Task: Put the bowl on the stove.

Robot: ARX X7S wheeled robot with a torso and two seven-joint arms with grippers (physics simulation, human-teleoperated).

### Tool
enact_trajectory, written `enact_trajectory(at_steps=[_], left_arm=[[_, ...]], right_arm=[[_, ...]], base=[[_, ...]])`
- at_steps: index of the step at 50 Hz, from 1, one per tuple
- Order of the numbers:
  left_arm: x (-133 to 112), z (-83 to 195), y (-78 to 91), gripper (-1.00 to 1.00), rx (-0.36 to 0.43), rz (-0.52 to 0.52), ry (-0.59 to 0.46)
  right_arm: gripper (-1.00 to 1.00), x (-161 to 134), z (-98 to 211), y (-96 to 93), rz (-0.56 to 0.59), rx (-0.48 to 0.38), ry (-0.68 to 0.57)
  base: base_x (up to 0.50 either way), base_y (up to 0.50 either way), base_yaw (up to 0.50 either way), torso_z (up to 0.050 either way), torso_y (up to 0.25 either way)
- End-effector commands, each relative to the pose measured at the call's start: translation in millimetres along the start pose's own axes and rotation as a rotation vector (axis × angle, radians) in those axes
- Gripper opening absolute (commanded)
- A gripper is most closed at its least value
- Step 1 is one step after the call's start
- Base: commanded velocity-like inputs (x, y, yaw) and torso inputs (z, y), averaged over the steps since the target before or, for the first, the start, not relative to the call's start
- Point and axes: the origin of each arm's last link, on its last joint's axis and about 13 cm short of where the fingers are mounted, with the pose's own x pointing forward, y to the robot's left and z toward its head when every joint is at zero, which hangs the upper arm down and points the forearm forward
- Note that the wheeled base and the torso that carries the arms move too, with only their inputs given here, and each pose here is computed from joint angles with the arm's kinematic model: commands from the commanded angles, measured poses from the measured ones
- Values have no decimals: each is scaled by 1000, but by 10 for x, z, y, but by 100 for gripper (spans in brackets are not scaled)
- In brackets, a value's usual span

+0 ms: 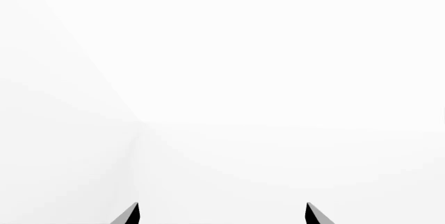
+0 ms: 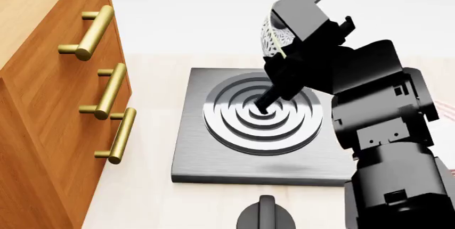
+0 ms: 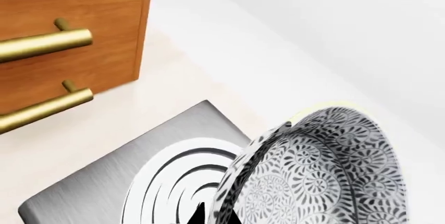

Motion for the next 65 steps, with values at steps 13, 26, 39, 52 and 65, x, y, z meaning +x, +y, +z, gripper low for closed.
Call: enact_trajectory(at_steps=[13, 26, 39, 52, 65], left_arm=[[-6, -32, -8, 100, -9, 1, 19], [-13, -46, -15, 100, -13, 10, 29], [-18, -50, -10, 100, 1, 11, 26], [-27, -49, -12, 100, 29, 7, 25], [-22, -38, 4, 100, 0, 27, 17]], right_arm=[[-100, 178, 90, 233, 4, 130, 0], [-100, 174, 48, 247, -16, 88, 87], [-100, 178, 26, 258, -14, 68, 123], [-100, 177, 24, 261, -20, 84, 122], [-100, 174, 18, 263, -22, 103, 120]], base=[[0, 0, 0, 0, 0], [0, 0, 0, 0, 1], [0, 0, 0, 0, 0], [0, 0, 0, 0, -62], [0, 0, 0, 0, -103]])
